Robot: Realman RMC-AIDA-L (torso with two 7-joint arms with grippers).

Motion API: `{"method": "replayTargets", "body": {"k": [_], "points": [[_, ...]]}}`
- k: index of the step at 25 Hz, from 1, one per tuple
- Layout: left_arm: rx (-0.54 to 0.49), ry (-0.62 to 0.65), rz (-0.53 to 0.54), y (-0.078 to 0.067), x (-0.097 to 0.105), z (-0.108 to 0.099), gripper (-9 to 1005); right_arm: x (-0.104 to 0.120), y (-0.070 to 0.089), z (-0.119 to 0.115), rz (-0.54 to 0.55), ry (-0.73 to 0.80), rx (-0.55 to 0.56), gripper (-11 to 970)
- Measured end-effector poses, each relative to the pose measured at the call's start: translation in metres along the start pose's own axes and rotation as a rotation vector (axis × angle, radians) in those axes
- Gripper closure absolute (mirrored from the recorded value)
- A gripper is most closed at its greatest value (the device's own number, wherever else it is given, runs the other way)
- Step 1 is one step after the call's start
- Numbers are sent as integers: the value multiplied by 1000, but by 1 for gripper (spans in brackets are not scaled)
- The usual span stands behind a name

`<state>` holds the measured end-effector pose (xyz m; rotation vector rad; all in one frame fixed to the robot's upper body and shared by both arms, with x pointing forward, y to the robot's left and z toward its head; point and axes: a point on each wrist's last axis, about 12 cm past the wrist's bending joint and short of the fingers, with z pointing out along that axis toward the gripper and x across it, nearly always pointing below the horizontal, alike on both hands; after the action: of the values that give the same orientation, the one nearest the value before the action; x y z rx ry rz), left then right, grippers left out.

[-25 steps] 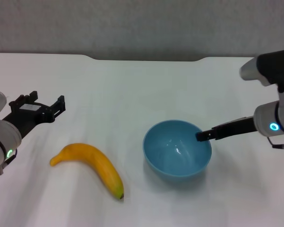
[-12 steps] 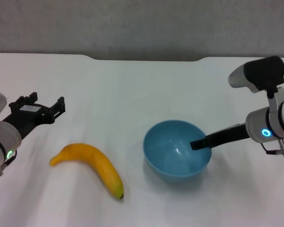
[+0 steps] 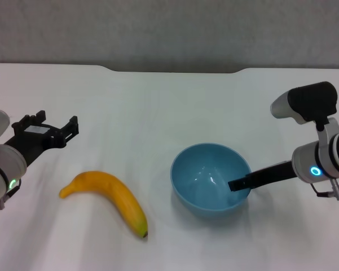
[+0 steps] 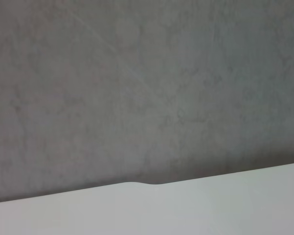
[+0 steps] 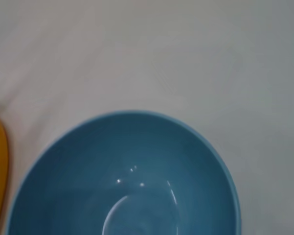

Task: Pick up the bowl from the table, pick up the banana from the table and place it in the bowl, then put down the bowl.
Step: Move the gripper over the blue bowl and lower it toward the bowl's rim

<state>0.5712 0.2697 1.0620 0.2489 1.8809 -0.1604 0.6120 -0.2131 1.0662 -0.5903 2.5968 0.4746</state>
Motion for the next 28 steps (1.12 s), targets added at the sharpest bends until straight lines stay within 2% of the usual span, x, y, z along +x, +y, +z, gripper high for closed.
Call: {"method": "replayTargets", "body": {"k": [9, 21, 28], "points": [[4, -3, -1, -1, -1, 1, 210, 15, -9, 2, 56, -48, -2, 114], [2, -4, -5, -1, 0, 0, 211, 6, 2, 3, 31, -89, -28, 115], [4, -5, -6, -1, 0, 0, 211, 2, 1, 4, 28, -107, -11, 115]]}}
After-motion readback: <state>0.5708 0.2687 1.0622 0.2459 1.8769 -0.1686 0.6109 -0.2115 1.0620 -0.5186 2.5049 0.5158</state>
